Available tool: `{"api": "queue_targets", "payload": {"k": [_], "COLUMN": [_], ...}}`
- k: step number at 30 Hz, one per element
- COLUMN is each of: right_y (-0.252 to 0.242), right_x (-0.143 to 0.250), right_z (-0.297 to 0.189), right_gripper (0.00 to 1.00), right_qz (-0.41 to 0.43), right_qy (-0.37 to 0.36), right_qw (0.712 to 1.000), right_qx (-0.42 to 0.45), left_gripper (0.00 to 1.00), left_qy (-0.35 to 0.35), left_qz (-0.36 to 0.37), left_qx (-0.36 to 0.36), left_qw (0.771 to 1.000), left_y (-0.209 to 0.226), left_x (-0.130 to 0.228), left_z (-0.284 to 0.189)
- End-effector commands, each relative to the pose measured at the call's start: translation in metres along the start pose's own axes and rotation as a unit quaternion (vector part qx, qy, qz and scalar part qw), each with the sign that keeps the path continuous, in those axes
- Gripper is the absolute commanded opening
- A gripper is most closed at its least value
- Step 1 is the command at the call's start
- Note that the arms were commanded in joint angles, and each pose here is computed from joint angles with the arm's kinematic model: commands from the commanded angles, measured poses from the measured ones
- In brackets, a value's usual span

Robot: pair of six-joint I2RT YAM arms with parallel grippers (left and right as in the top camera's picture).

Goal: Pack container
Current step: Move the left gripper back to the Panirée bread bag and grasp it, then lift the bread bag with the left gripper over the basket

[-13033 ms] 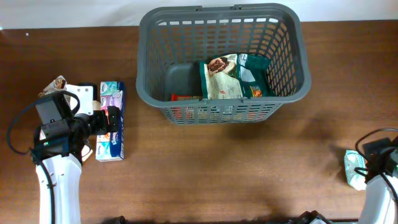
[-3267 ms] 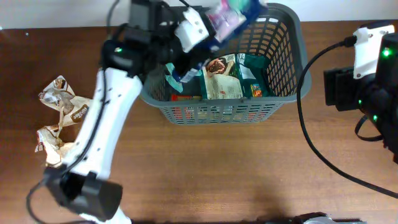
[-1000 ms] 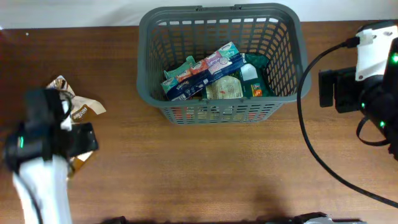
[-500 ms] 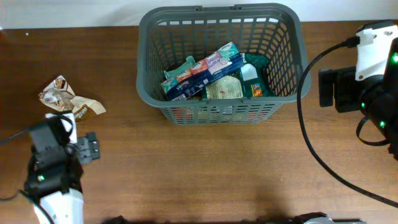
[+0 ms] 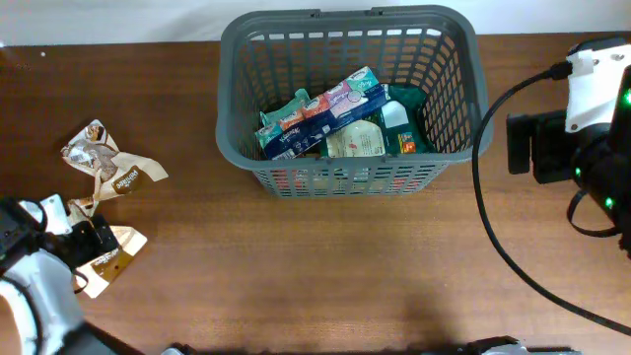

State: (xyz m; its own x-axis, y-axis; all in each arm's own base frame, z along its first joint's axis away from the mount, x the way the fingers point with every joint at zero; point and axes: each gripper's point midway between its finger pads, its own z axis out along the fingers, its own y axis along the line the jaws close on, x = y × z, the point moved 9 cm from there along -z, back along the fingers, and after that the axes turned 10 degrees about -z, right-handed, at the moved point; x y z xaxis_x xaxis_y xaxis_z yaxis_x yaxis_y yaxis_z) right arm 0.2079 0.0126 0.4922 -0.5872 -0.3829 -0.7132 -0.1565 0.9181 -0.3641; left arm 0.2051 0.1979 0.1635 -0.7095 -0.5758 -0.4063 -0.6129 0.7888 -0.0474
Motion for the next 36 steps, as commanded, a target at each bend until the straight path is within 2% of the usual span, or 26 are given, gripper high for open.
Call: {"api": "queue_targets", "payload": {"k": [1, 8, 15, 16, 21, 22, 24, 27, 32, 36], "right_y": [-0.001, 0.000, 0.000, 0.000, -0.001, -0.001, -0.001, -0.001, -0.001, -0.001], "right_x": [0.002, 0.004, 0.007, 0.008, 0.011, 0.011, 0.012, 0.013, 0.018, 0.019], "right_z": [-0.007, -0.007, -0.012, -0.013, -0.020, -0.021, -0.024, -0.026, -0.029, -0.032], "right_gripper": [0.99, 0.99, 0.99, 0.99, 0.99, 0.99, 0.99, 0.99, 0.99, 0.99], "right_qz": [0.006, 0.005, 0.005, 0.005, 0.006, 0.007, 0.007, 0.007, 0.006, 0.007], "right_qy": [-0.008, -0.003, -0.001, -0.002, -0.008, -0.010, -0.012, -0.013, -0.007, -0.010], "right_qw": [1.000, 1.000, 1.000, 1.000, 1.000, 1.000, 1.000, 1.000, 1.000, 1.000], "right_qx": [-0.001, -0.002, -0.003, -0.003, -0.001, -0.001, 0.000, 0.001, -0.001, 0.002], "left_gripper": [0.99, 1.00, 0.99, 0.96, 0.68, 0.52, 0.29, 0.02, 0.02, 0.02], "left_qy": [0.014, 0.015, 0.022, 0.023, 0.030, 0.032, 0.036, 0.034, 0.026, -0.015], "left_qz": [0.023, 0.077, 0.077, 0.076, 0.075, 0.075, 0.074, 0.072, 0.059, 0.072], "left_qx": [0.020, 0.018, 0.012, 0.013, 0.024, 0.025, 0.027, 0.028, 0.053, 0.121], "left_qw": [0.999, 0.997, 0.997, 0.997, 0.996, 0.996, 0.996, 0.996, 0.996, 0.990], "left_y": [0.000, 0.005, 0.010, 0.010, 0.010, 0.010, 0.010, 0.009, 0.005, -0.012], "left_x": [0.000, -0.007, -0.007, -0.007, -0.004, -0.003, -0.002, -0.002, -0.008, -0.041], "left_z": [0.019, 0.055, 0.088, 0.092, 0.106, 0.108, 0.111, 0.111, 0.108, 0.082]}}
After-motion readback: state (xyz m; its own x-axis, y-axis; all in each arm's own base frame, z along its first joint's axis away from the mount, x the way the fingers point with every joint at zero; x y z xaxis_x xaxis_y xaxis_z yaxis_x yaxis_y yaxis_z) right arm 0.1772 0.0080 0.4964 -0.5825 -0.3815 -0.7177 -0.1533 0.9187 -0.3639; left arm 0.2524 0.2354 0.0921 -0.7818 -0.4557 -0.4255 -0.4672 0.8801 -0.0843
